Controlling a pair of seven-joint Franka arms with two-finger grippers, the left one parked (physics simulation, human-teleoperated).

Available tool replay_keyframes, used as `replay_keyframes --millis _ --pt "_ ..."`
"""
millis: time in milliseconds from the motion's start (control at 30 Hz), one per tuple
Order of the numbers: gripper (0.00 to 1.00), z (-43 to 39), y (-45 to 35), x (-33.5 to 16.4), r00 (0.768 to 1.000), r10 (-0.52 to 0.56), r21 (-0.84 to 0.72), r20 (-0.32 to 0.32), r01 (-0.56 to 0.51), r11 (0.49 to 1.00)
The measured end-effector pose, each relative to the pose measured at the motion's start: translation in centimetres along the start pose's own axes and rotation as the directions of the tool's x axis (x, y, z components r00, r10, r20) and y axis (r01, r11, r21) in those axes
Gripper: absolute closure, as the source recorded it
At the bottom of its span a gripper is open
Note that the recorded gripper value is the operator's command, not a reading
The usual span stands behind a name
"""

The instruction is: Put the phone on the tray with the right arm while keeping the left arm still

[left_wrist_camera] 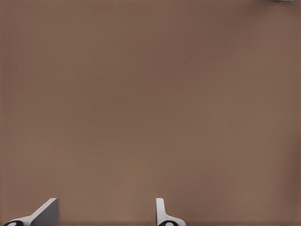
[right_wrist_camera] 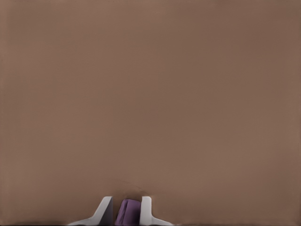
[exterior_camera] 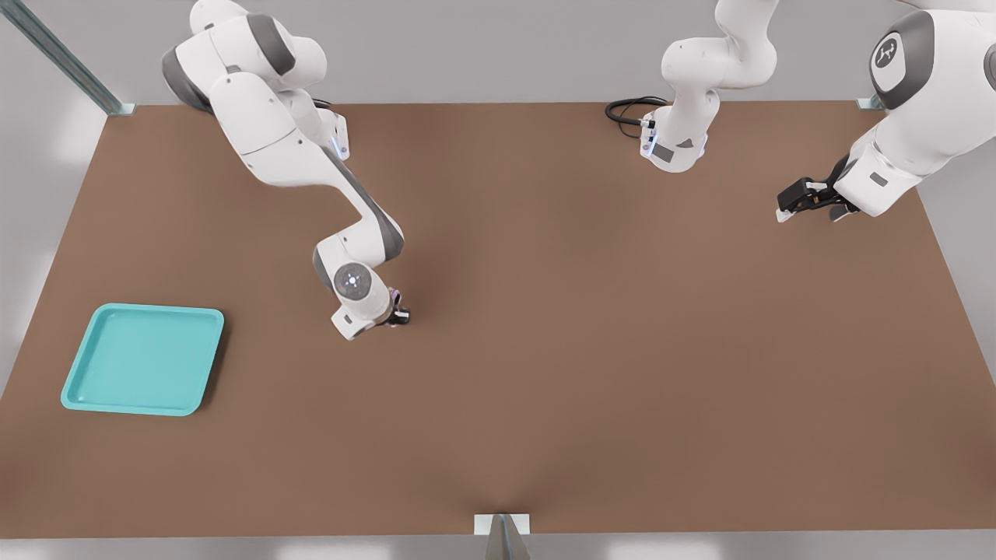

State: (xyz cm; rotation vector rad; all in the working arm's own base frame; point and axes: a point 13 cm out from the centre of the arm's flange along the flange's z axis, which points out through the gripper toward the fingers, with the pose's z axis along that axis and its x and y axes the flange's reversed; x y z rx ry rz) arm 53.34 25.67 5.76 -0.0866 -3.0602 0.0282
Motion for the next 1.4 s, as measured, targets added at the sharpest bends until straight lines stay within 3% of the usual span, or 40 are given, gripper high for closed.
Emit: replay_keyframes --millis 133,233,500,600,700,733,767,900,1000,1067,1200,1400 --pt "0.79 -1.1 0.3 -0.4 1.000 -0.007 -0.006 0.011 0.007 1.000" --pt "0.79 -5.2 -3.8 -3.5 0.997 0.050 -0.021 0.062 -0.049 0.999" --pt "0.79 -9.0 -33.1 -9.9 0.942 0.321 -0.044 0.101 -0.318 0.947" --pt "0.79 -8.1 -43.8 -9.6 0.925 0.366 -0.054 0.099 -0.362 0.931" --pt "0.79 -6.4 -51.8 -11.4 0.925 0.360 -0.070 0.120 -0.353 0.933" --pt "0.49 -5.6 -53.6 -12.1 0.930 0.344 -0.075 0.129 -0.337 0.939" --pt "0.00 -5.1 -54.7 -12.7 0.938 0.320 -0.073 0.135 -0.313 0.947" --pt "0.00 -7.6 -54.9 -13.7 0.968 0.192 -0.047 0.162 -0.186 0.981" --pt "0.00 -24.8 -48.9 -16.0 0.956 0.032 0.013 0.290 -0.037 0.999" --pt "0.00 -35.7 -40.6 -15.4 0.938 -0.096 0.100 0.334 0.066 0.993" --pt "0.00 -42.6 -30.6 -7.7 0.943 -0.175 0.122 0.281 0.146 0.982" --pt "0.00 -41.6 -26.3 -4.0 0.965 -0.192 0.075 0.177 0.182 0.981"
